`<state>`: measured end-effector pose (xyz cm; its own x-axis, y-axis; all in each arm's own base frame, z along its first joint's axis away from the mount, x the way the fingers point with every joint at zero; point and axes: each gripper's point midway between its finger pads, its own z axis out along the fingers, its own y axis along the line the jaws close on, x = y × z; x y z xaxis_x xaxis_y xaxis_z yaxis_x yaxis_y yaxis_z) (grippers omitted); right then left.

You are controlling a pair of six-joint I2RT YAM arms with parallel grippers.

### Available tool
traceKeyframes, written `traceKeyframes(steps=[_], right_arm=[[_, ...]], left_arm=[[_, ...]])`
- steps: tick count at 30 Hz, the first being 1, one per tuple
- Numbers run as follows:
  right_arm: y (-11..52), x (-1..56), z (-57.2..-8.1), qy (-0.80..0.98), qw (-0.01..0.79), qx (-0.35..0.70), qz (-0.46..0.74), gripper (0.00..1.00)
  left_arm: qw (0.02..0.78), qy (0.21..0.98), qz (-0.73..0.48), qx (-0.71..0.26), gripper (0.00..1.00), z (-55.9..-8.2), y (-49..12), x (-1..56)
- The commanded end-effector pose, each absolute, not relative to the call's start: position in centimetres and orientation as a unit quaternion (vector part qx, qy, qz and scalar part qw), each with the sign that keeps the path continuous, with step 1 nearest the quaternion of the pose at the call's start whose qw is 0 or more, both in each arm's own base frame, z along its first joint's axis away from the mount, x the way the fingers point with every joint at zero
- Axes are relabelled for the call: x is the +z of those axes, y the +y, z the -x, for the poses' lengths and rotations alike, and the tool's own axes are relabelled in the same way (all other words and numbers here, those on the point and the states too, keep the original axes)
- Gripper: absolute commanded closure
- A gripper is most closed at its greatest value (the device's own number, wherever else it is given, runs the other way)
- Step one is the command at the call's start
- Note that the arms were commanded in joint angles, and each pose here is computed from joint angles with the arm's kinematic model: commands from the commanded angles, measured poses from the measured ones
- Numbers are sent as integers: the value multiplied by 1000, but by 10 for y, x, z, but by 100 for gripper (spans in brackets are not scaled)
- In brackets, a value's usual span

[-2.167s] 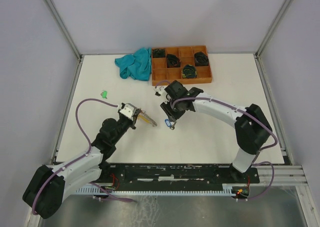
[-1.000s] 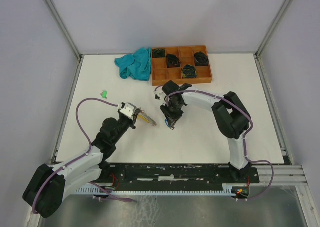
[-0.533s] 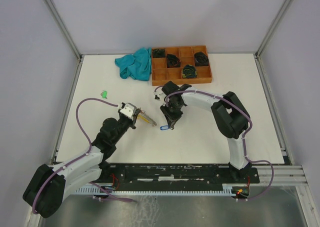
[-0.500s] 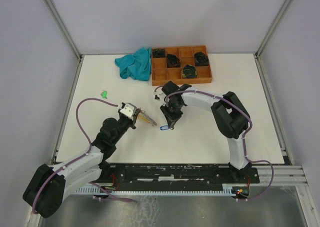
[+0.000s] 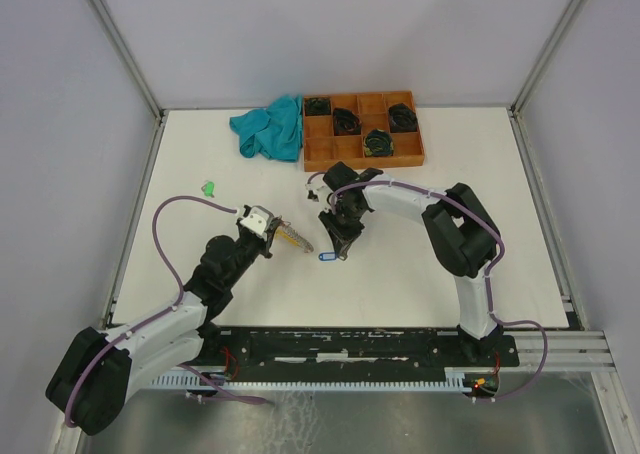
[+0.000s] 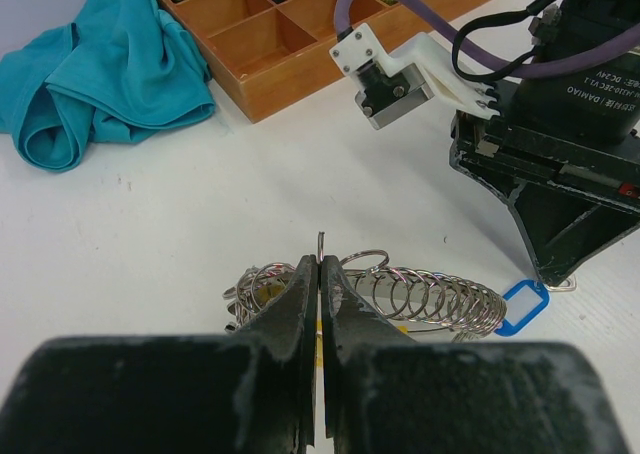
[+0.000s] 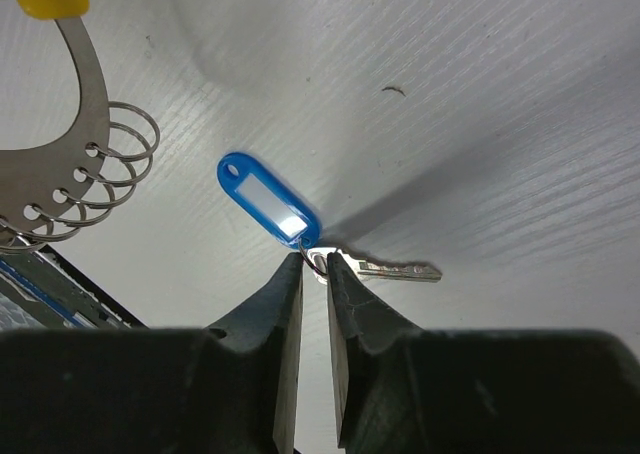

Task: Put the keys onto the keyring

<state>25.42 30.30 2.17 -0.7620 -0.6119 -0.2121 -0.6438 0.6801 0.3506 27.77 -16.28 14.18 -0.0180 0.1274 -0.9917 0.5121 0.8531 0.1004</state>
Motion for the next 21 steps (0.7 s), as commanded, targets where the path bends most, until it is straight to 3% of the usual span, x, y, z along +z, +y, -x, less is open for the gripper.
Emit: traceKeyframes(steps=[1, 21], right_arm=[[319, 38, -261, 900, 64, 224, 369, 77], [324, 25, -252, 879, 61, 201, 428, 76]], left_arm=[[707, 657, -211, -157, 97, -288, -168, 186], [705, 657, -213, -158, 97, -288, -168, 185]])
